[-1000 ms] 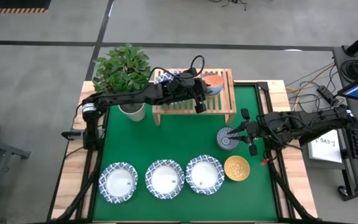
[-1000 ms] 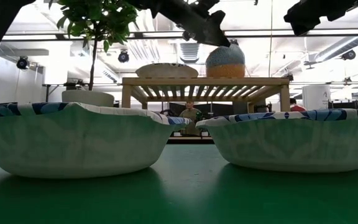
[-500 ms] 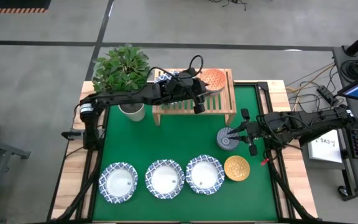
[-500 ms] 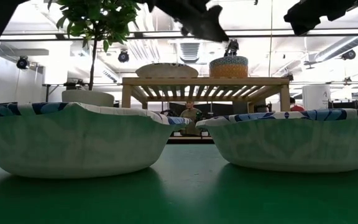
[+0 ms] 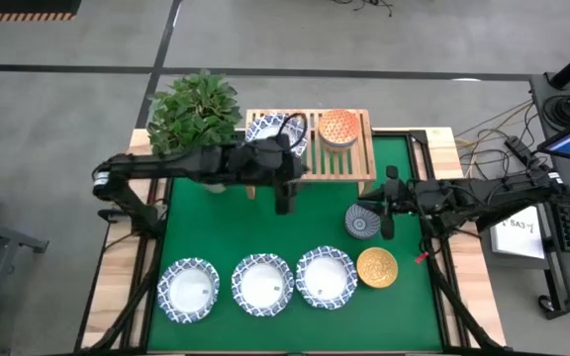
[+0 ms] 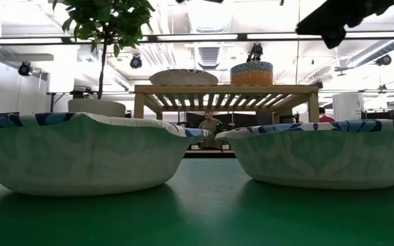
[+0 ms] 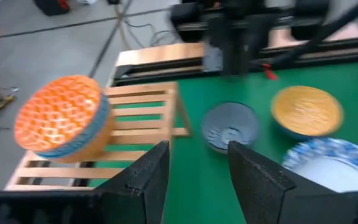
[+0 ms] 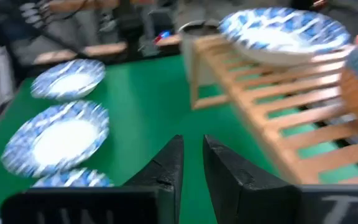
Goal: Place and stack bowls onto a shelf
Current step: Stack the orange bowl on top of the light blue bowl on the shelf
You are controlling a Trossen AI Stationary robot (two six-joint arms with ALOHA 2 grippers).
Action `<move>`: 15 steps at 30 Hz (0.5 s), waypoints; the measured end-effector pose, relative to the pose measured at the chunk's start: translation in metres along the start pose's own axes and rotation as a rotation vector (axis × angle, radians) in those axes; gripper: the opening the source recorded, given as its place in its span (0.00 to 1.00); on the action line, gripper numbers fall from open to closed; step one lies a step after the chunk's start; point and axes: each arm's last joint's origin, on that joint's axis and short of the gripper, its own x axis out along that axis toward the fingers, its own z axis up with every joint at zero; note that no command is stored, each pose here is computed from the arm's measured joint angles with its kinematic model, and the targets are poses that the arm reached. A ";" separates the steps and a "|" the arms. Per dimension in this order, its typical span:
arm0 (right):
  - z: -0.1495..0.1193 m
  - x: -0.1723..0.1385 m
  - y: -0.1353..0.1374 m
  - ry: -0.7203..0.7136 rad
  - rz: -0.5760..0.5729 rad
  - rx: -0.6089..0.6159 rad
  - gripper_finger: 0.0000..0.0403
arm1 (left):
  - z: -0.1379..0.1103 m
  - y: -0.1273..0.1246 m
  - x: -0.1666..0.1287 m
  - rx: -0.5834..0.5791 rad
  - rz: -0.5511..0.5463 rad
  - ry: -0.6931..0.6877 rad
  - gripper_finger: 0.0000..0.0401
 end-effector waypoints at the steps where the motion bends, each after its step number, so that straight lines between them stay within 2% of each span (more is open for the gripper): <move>1: 0.002 0.004 0.001 -0.023 -0.028 0.006 0.10 | 0.001 -0.006 -0.006 0.004 -0.017 -0.002 0.36; 5: 0.011 0.015 0.001 -0.084 -0.112 -0.013 0.03 | -0.004 -0.031 -0.023 0.032 -0.056 -0.002 0.33; 10: 0.035 0.022 -0.007 -0.111 -0.183 -0.046 0.02 | -0.026 -0.053 -0.040 0.046 0.030 0.010 0.30; 15: 0.056 0.028 -0.027 -0.119 -0.305 -0.031 0.02 | -0.043 -0.067 -0.054 0.009 0.045 -0.085 0.28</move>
